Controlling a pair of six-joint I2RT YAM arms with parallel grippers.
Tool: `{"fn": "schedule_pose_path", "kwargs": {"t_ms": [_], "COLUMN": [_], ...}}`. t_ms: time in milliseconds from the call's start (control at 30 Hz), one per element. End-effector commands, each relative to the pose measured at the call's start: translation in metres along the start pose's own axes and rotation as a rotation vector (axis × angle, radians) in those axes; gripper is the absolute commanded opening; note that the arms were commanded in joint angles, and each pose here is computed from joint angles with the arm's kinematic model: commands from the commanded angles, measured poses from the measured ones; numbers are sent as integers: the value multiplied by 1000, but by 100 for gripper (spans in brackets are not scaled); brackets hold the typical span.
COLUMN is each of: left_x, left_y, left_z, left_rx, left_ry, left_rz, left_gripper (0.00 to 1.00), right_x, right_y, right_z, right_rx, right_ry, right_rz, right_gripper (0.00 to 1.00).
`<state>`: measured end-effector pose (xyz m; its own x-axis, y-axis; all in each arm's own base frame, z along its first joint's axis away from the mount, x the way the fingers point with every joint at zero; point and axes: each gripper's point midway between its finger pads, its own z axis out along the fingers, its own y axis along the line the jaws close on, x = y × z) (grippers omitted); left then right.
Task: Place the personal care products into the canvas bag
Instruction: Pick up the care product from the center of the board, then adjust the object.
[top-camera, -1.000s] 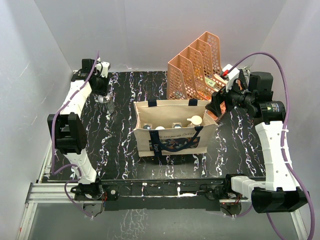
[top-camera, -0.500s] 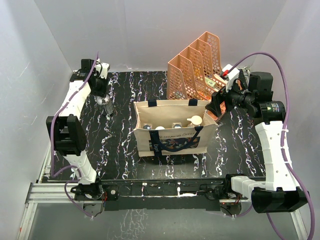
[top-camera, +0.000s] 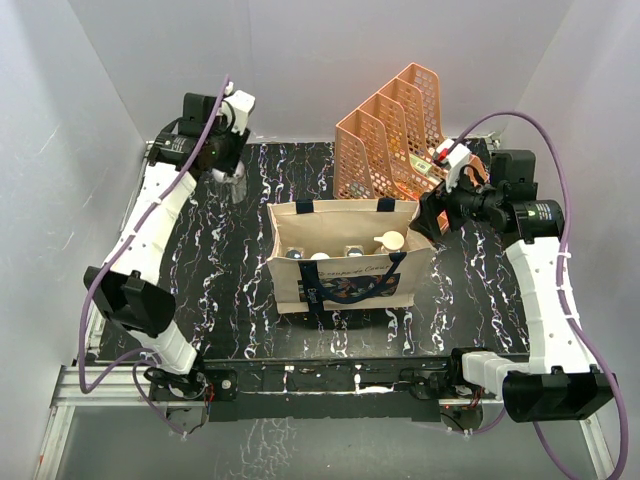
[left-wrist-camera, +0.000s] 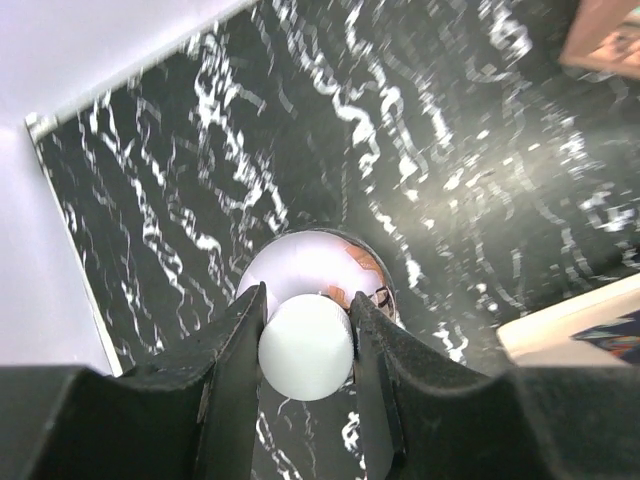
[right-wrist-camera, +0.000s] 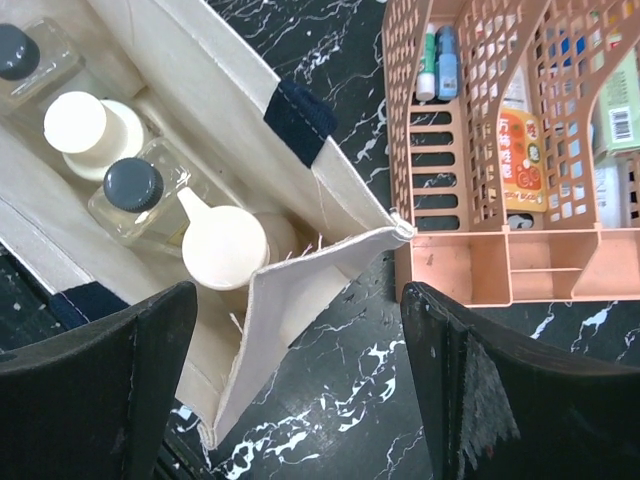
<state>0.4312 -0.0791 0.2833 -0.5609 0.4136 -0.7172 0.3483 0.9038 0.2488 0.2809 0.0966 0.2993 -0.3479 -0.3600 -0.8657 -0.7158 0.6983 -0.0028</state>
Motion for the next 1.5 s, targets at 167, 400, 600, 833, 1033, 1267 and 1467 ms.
{"fn": "schedule_pose_path", "kwargs": {"t_ms": [167,400,600,833,1033,1267,1467], "left_x": [-113,-154,-171,-185,-200,-203,-202], "left_y": [-27,-71,-111,-145,-170,-207,-238], "left_z": [-91,-124,-144,-168,-193,-213,-218], "left_rx": [1,96,180,256,328,499,637], "left_ry": [-343,-482,-550,-613,-695,-729,-729], "left_rz": [37,57,89,94,111,109,109], "left_gripper": [0,0,0,0,0,0,0], "right_x": [23,32,33,30,29,29,30], "right_y": [13,11,0,-12,-22,-35,-33], "right_z": [16,24,23,17,11,2,-2], "right_rx": [-51,-41,27,92,147,217,216], "right_ry": [90,113,119,113,109,95,82], "right_rz": [-12,-6,3,20,43,81,97], "right_gripper": [84,82,80,70,61,52,48]}}
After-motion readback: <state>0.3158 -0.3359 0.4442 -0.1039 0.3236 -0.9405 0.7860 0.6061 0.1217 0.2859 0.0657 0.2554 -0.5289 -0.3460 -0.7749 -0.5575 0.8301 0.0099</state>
